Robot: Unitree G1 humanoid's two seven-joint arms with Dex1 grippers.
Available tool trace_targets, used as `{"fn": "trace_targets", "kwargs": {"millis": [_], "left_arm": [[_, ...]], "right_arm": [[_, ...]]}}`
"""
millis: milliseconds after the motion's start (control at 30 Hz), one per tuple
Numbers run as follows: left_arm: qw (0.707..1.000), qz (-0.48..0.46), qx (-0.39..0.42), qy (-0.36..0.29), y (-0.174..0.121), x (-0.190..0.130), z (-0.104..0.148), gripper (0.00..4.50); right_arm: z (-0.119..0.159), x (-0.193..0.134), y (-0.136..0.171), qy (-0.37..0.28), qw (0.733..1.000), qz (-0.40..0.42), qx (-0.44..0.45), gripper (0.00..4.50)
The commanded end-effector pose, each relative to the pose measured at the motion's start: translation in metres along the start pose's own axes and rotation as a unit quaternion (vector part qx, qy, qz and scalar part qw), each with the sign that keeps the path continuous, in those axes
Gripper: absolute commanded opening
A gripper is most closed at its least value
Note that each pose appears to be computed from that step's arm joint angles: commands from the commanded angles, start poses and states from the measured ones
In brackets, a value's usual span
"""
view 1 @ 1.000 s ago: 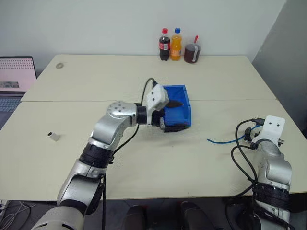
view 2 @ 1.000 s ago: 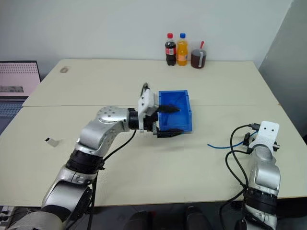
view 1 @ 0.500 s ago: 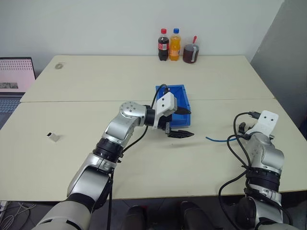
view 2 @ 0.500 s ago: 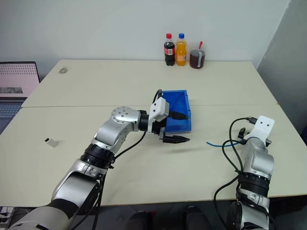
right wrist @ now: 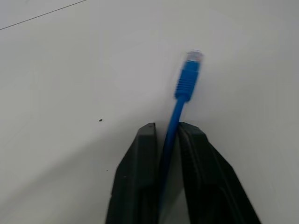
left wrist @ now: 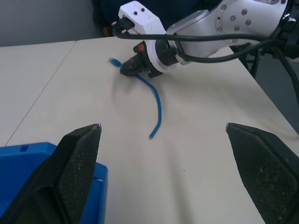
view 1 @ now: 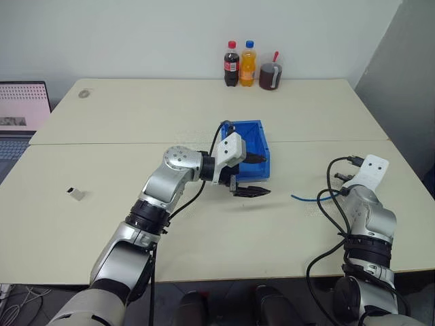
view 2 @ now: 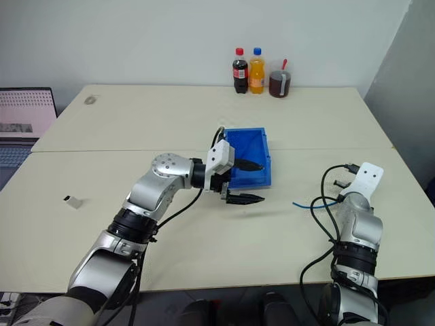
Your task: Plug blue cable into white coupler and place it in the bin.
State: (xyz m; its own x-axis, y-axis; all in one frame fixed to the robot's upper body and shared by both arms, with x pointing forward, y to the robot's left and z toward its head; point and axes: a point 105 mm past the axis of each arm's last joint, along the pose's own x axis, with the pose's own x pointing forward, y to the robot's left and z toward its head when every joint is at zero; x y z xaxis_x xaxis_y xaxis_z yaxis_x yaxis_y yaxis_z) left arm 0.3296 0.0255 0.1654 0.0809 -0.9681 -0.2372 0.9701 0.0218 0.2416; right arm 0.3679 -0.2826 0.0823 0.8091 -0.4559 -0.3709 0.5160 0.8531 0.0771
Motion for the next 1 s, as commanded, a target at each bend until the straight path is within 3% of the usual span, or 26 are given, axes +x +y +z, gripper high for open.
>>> {"fn": "trace_targets", "kwargs": {"millis": [33,167,333,400,500,600,700,800,867,1000], "left_arm": [[1.000,-0.007,0.028,-0.003,-0.004,0.001,0.009,4.50],[0.999,-0.010,0.032,0.000,-0.007,-0.002,0.007,4.50],[0.999,0.020,0.030,-0.004,-0.008,-0.026,0.009,4.50],[0.994,0.100,0.045,-0.008,0.000,-0.051,0.009,4.50],[0.982,0.186,0.032,-0.009,-0.006,-0.088,0.003,4.50],[0.971,0.239,-0.001,0.011,-0.035,-0.110,-0.013,4.50],[0.957,0.287,-0.042,0.033,-0.074,-0.120,-0.033,4.50],[0.930,0.348,-0.098,0.061,-0.116,-0.128,-0.060,4.50],[0.902,0.401,-0.138,0.079,-0.141,-0.138,-0.077,4.50],[0.851,0.480,-0.185,0.106,-0.180,-0.151,-0.095,4.50]], "right_arm": [[-0.015,0.000,-0.009,0.028,1.000,-0.006,0.000,0.04],[-0.008,-0.004,-0.007,0.013,0.999,0.025,-0.032,0.04],[0.028,-0.029,0.010,-0.062,0.973,0.164,-0.153,0.04],[0.039,-0.061,0.035,-0.076,0.927,0.316,-0.187,0.04],[0.029,-0.122,0.061,-0.019,0.827,0.520,-0.211,0.04],[0.011,-0.172,0.072,0.058,0.717,0.655,-0.231,0.04],[-0.005,-0.198,0.096,0.095,0.629,0.733,-0.240,0.04],[-0.024,-0.201,0.137,0.080,0.571,0.766,-0.286,0.04],[-0.038,-0.193,0.167,0.074,0.560,0.768,-0.303,0.04],[-0.073,-0.177,0.200,0.051,0.510,0.758,-0.404,0.04]]}}
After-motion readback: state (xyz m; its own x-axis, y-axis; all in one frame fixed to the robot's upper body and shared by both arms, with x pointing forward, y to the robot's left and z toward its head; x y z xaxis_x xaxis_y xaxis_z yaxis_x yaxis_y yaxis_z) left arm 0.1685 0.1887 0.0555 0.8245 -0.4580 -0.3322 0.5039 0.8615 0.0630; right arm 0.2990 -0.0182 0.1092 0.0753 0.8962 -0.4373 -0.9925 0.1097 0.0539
